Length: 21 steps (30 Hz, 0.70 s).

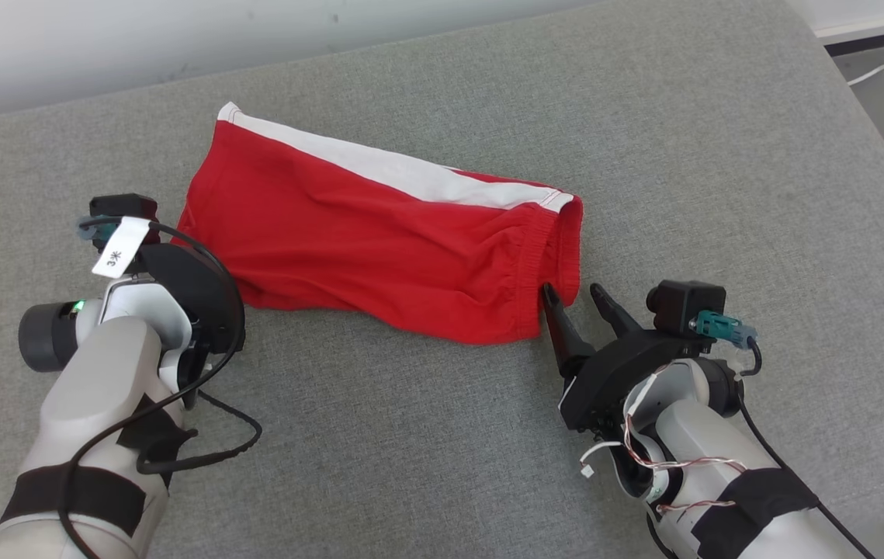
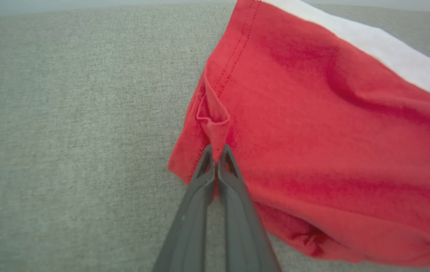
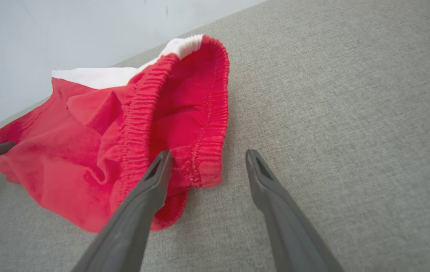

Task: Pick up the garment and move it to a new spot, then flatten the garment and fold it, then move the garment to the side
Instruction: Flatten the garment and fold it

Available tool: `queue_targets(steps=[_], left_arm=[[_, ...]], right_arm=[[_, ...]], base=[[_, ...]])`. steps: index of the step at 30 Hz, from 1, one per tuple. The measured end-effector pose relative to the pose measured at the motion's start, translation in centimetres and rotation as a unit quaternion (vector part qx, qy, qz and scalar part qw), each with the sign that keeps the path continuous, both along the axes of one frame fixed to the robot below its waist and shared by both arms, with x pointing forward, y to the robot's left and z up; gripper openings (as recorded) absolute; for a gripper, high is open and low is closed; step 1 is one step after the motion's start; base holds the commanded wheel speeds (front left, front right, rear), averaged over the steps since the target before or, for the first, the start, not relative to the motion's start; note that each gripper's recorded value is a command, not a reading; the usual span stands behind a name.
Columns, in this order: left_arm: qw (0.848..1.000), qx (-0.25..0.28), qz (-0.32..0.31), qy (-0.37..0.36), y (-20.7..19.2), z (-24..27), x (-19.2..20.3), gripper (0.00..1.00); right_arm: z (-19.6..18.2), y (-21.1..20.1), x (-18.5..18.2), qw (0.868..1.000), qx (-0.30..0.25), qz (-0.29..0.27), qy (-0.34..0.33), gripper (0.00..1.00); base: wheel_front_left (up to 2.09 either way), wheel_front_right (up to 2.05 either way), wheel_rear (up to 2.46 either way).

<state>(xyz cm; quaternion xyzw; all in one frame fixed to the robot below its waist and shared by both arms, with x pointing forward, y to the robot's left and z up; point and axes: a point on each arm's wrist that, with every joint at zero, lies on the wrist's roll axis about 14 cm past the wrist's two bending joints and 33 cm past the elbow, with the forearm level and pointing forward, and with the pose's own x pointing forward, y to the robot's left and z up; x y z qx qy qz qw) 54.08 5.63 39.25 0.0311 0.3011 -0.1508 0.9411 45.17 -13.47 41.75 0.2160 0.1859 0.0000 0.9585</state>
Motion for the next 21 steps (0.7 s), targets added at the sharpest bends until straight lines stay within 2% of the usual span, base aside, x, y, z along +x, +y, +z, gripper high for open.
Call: queue_targets(steps=[1, 2, 3, 4, 6, 21], left_arm=[[1.0, 0.0, 0.0, 0.0, 0.0, 0.0, 0.0, 0.42], [1.0, 0.0, 0.0, 0.001, 0.0, 0.0, 0.0, 0.49], [1.0, 0.001, 0.0, 0.001, 0.0, -0.1, 0.0, 0.64], [1.0, 0.001, -0.001, 0.001, 0.0, -0.1, 0.0, 0.71], [1.0, 0.001, -0.002, 0.002, -0.1, -0.1, 0.0, 0.77], [1.0, 0.001, -0.01, 0.001, -0.8, 0.1, -0.5, 0.62]], right_arm=[[-0.1, 0.0, -0.1, 1.0, 0.001, 0.0, 0.002, 1.0], [-0.2, 0.0, -0.2, 1.0, 0.001, -0.001, 0.004, 1.0], [-0.3, 0.0, -0.3, 1.0, 0.001, -0.001, 0.005, 1.0], [-0.2, -0.1, -0.3, 1.0, 0.0, -0.001, 0.004, 1.0], [-0.1, 0.0, -0.3, 1.0, 0.0, 0.002, 0.004, 1.0], [-0.6, 1.9, -1.5, 0.998, -0.017, 0.057, 0.026, 1.0]], base=[[0.0, 0.0, 0.0], [0.0, 0.0, 0.0], [0.0, 0.0, 0.0], [0.0, 0.0, 0.0], [0.0, 0.0, 0.0], [0.0, 0.0, 0.0]])
